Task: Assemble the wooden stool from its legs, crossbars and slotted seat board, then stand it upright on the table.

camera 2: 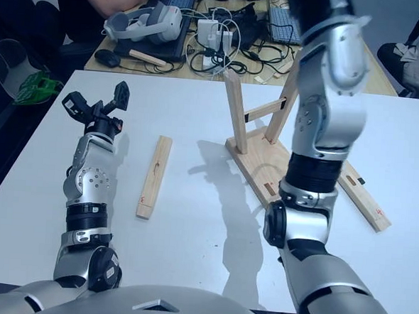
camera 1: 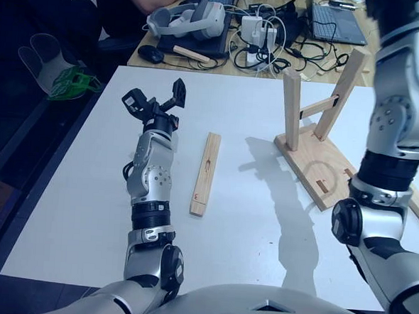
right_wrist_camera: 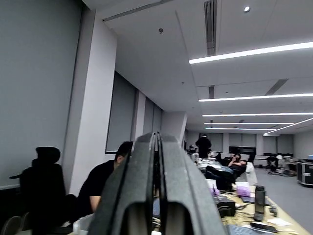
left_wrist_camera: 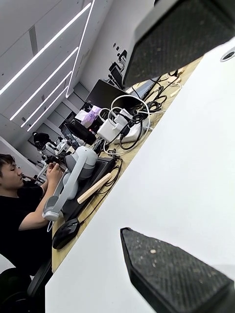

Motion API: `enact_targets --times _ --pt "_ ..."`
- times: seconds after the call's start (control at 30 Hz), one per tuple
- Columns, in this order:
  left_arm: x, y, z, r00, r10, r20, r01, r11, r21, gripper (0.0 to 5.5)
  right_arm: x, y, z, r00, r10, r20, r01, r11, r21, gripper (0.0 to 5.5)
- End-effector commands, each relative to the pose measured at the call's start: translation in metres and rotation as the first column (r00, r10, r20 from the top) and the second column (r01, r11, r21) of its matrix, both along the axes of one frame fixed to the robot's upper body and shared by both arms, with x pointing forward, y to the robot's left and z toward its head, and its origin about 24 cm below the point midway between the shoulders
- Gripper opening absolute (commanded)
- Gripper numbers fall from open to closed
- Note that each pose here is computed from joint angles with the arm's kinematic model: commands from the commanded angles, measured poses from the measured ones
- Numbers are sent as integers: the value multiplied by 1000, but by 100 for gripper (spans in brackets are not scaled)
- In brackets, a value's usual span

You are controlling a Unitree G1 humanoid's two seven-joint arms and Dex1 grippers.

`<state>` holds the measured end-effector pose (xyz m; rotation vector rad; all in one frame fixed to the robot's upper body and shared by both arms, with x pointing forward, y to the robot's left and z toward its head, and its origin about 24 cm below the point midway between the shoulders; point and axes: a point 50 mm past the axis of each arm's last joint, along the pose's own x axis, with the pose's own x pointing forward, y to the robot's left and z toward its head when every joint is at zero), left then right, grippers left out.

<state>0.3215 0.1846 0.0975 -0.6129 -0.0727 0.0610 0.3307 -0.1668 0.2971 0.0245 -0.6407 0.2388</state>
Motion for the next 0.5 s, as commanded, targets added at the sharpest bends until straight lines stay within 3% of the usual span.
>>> enact_targets --times 0.03,0.17,0.23,0.3,0.4,0.5 --pt "-4 0 0 1000 9 -5 -9 1000 -14 540 7 -93 -64 884 -390 -259 382 920 -81 74" --pt "-9 2 -1 1000 24 -6 -24 999 -22 540 -21 -187 -147 501 -671 -547 674 699 -239 138" --pt "-10 2 -2 1000 24 -7 -24 999 -25 540 -43 -218 -184 291 -708 -644 740 593 -317 171" --pt "-10 1 -1 1000 23 -8 -23 999 -28 540 -62 -233 -211 139 -695 -705 757 534 -377 206" --pt "-11 1 -1 1000 23 -9 -24 999 -27 540 -78 -236 -241 18 -632 -775 729 539 -422 253" --pt "-12 1 -1 1000 23 -10 -23 999 -23 540 -91 -229 -270 -70 -550 -832 649 609 -457 296"
